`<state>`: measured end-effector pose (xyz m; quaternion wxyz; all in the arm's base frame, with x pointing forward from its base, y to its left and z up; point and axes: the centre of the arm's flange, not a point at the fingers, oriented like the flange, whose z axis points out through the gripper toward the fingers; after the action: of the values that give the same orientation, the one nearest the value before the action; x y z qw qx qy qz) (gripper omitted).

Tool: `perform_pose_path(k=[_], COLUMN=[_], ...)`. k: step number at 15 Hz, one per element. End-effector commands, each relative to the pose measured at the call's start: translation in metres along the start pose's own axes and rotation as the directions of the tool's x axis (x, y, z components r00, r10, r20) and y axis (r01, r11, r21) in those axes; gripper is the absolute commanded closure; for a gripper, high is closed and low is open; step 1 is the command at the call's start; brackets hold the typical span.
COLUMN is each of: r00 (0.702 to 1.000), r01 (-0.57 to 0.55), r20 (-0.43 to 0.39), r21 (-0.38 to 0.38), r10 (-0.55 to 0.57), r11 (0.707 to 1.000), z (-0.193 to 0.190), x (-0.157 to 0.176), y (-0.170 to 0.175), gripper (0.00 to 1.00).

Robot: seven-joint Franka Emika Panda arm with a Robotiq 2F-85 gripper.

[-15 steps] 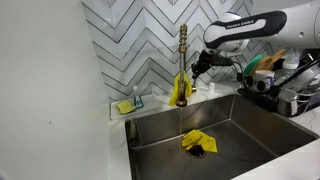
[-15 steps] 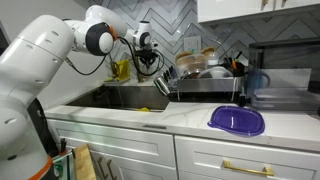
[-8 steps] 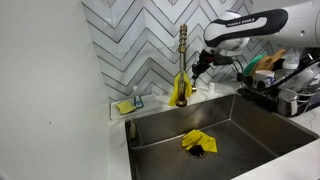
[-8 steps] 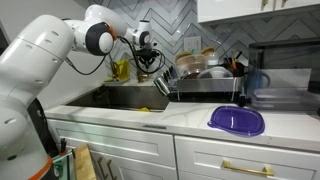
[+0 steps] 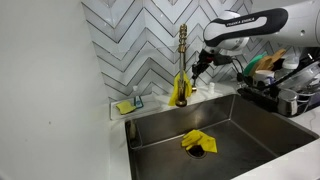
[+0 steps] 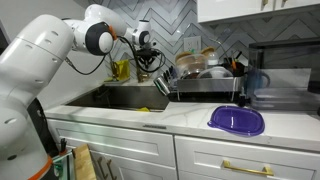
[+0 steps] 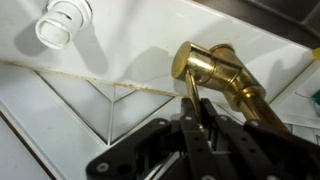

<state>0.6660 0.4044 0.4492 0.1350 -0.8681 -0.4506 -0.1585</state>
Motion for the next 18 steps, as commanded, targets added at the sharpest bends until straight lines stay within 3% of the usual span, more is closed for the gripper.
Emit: perform_pose_path(k=[1, 7, 8, 9, 12, 16, 18], r00=[1.000, 1.000, 1.000, 1.000, 0.998, 0.996, 0.997], r01=[0.005, 0.011, 0.010, 0.006, -0.001, 0.029, 0.020], r20=[0.022, 0.026, 0.027, 0.027, 0.062, 0.082, 0.078], r21=[0.082, 0.078, 0.071, 0.061, 0.064, -0.017, -0.034], r10=[-0.007, -0.013, -0.012, -0.008, -0.003, -0.028, -0.017], r11=[0.997, 0.997, 0.997, 0.998, 0.998, 0.999, 0.999], z=[-0.017, -0.012, -0.013, -0.014, -0.024, -0.032, -0.038], x=[0.015, 0.018, 0.018, 0.017, 0.015, 0.009, 0.009], y=[-0.046, -0.051, -0.049, -0.046, -0.050, -0.041, -0.038], gripper=[0.97, 0.97, 0.82, 0.62, 0.42, 0.10, 0.00])
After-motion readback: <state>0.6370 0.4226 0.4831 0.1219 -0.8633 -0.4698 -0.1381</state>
